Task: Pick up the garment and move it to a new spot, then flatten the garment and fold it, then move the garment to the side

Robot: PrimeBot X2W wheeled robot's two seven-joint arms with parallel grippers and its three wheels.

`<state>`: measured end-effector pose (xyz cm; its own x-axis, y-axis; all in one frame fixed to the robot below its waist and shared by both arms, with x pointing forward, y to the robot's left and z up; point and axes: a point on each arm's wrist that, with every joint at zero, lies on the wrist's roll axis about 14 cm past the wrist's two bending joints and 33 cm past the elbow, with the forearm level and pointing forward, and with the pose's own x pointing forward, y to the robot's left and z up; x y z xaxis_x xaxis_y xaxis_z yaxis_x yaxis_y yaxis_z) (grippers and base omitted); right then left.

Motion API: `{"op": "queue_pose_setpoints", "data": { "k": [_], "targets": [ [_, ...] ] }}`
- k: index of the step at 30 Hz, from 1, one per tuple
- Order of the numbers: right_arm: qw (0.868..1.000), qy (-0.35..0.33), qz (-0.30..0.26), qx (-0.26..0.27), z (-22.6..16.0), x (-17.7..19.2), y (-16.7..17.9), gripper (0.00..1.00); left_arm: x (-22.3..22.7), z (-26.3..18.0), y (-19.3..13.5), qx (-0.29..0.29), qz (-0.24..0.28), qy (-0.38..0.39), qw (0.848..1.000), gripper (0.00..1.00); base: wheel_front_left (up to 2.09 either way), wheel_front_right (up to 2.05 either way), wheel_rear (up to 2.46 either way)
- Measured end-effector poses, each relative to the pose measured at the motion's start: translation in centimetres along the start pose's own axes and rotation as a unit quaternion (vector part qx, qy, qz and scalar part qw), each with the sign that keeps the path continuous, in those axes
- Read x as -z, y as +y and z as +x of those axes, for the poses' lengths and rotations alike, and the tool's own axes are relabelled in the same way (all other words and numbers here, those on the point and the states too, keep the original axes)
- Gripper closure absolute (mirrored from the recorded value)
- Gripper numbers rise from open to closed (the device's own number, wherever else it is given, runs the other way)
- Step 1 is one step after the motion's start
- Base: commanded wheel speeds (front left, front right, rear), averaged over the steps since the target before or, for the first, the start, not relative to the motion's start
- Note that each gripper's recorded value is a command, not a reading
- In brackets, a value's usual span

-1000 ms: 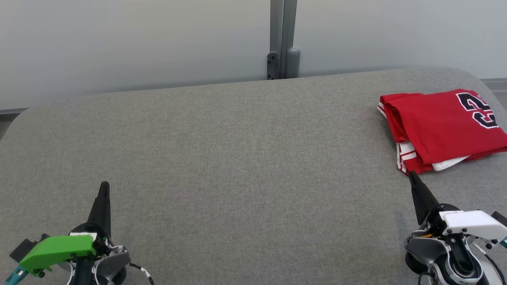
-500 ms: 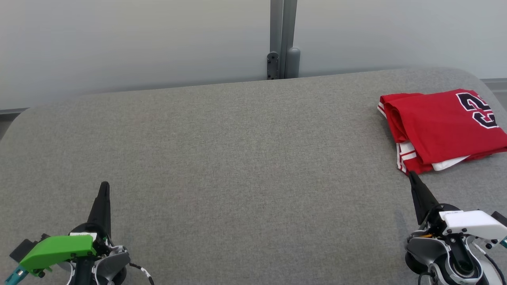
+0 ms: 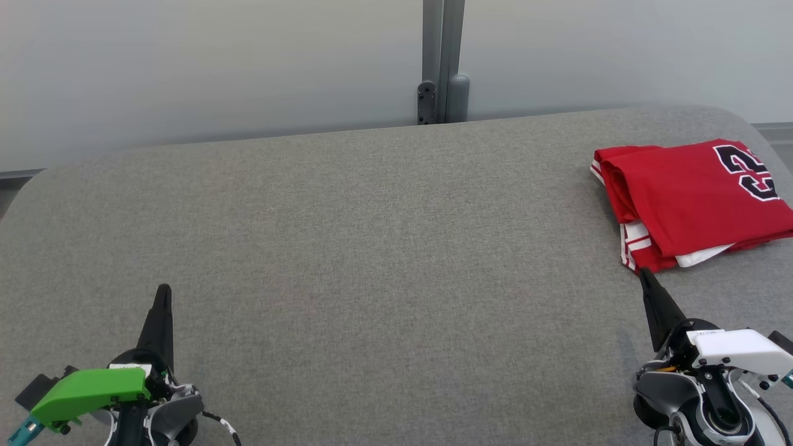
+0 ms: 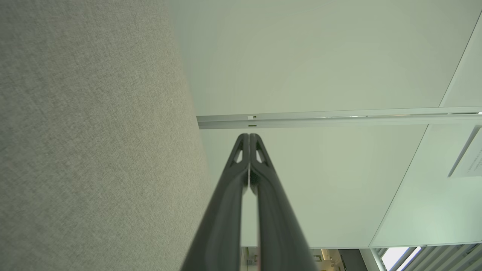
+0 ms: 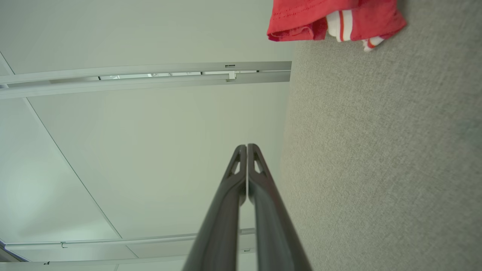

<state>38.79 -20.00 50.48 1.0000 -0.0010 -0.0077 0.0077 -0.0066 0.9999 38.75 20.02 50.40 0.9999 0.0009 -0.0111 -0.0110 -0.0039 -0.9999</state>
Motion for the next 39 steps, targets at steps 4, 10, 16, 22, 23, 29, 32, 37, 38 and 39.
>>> {"op": "queue_pose_setpoints", "data": {
  "k": [4,10,16,22,23,29,32,37,38,39],
  "targets": [
    [1.000,0.000,-0.001,0.000,0.00,0.00,0.00,1.00,0.00,0.00,0.01,0.000,0.000,0.000,1.000,1.00,0.00,0.00,0.00],
    [1.000,0.000,0.000,0.000,0.00,0.00,0.00,1.00,0.00,0.00,0.00,0.000,0.000,0.000,1.000,1.00,0.00,0.00,0.00],
    [1.000,0.000,0.000,0.000,0.00,0.01,0.00,1.00,0.00,0.00,0.00,0.000,0.000,0.000,1.000,1.00,0.00,0.00,0.00],
    [1.000,0.000,0.000,0.000,0.00,0.00,0.00,1.00,0.00,0.00,0.00,0.000,0.000,0.000,1.000,1.00,0.00,0.00,0.00],
    [1.000,0.000,0.000,0.000,0.00,0.00,0.00,1.00,0.00,0.00,0.00,0.000,0.000,0.000,1.000,1.00,0.00,0.00,0.00],
    [1.000,0.001,-0.001,0.000,0.00,0.01,0.00,1.00,0.00,0.00,0.00,0.000,0.000,0.000,1.000,1.00,0.00,0.00,0.00],
    [1.000,0.001,-0.001,0.000,0.00,0.01,0.00,1.00,0.01,0.00,0.00,0.000,0.000,0.000,1.000,1.00,0.00,0.00,0.00],
    [1.000,0.001,0.000,0.000,0.00,0.00,0.00,1.00,0.00,0.00,0.00,0.000,0.000,0.000,1.000,1.00,0.00,0.00,0.00],
    [1.000,0.001,0.000,0.000,0.00,0.01,0.00,1.00,0.01,0.00,-0.01,0.000,0.000,0.000,1.000,1.00,0.00,0.00,0.00],
    [1.000,0.001,0.000,0.000,0.00,0.01,0.00,1.00,0.01,0.00,-0.01,0.000,0.000,0.000,1.000,1.00,0.00,0.00,0.00]
  ]
}}
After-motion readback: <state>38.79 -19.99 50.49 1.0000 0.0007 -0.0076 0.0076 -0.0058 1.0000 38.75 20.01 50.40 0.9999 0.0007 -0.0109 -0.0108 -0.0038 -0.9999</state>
